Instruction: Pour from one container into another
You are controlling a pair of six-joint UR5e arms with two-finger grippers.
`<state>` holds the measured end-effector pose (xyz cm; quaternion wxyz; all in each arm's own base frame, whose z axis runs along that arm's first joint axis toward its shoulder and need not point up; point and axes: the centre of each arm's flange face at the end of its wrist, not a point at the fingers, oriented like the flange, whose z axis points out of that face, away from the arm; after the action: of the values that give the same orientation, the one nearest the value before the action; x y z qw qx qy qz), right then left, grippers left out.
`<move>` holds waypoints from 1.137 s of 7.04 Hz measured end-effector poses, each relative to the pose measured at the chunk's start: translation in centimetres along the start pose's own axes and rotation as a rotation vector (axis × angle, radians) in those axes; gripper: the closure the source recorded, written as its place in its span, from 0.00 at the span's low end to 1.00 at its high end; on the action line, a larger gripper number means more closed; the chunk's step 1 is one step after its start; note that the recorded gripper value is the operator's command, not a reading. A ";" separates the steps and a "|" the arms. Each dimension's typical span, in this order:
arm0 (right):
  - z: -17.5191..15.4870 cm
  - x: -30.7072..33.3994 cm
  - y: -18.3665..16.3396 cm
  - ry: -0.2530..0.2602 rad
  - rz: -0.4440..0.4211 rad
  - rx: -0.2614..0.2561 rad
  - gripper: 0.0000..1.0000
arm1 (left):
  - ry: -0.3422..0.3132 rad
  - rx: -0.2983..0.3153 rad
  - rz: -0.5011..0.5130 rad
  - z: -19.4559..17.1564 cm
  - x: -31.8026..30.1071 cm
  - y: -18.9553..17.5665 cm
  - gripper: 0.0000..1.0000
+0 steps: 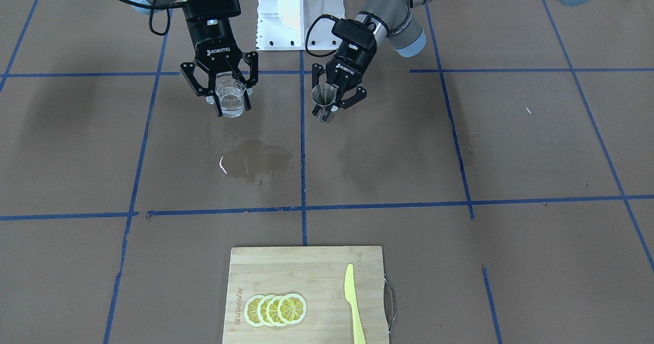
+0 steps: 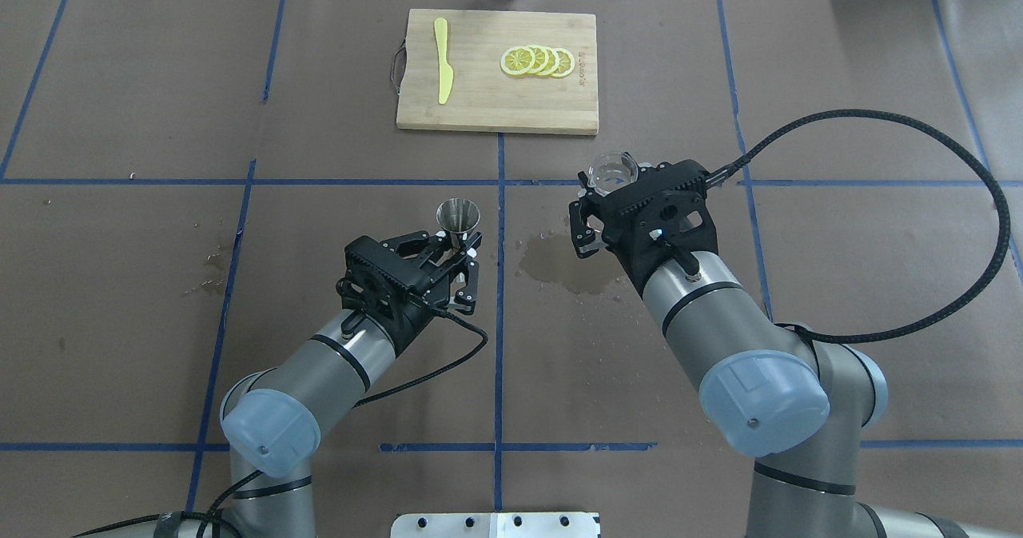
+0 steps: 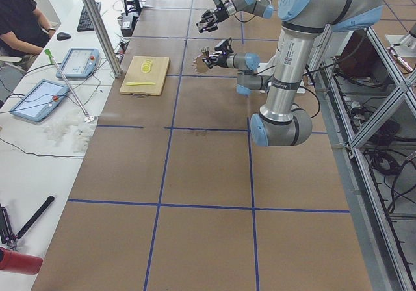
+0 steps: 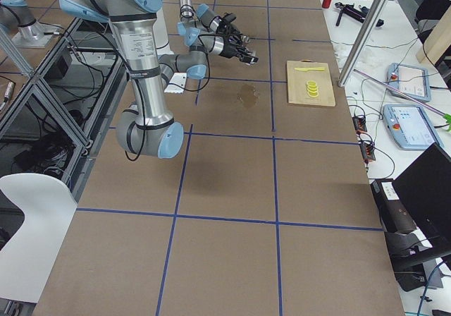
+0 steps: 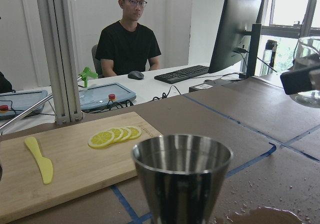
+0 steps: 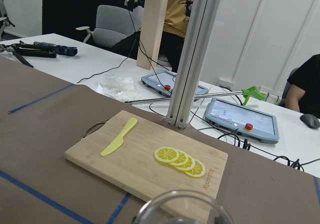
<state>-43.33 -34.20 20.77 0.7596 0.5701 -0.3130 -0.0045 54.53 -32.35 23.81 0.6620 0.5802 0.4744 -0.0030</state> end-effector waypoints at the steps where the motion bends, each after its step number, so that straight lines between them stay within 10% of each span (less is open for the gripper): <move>1: -0.2 -0.5 -1.2 -0.006 -0.056 -0.001 1.00 | 0.007 0.002 -0.007 0.2 0.6 -0.3 1.00; 8: -1.6 -1.2 -4.6 -0.023 -0.221 -0.030 1.00 | 0.022 0.010 0.019 3.1 4.3 -1.4 1.00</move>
<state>-41.94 -34.00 15.96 0.7593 0.5896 -0.2568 -0.0993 58.04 -32.80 19.65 0.6538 0.5879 0.4763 0.0072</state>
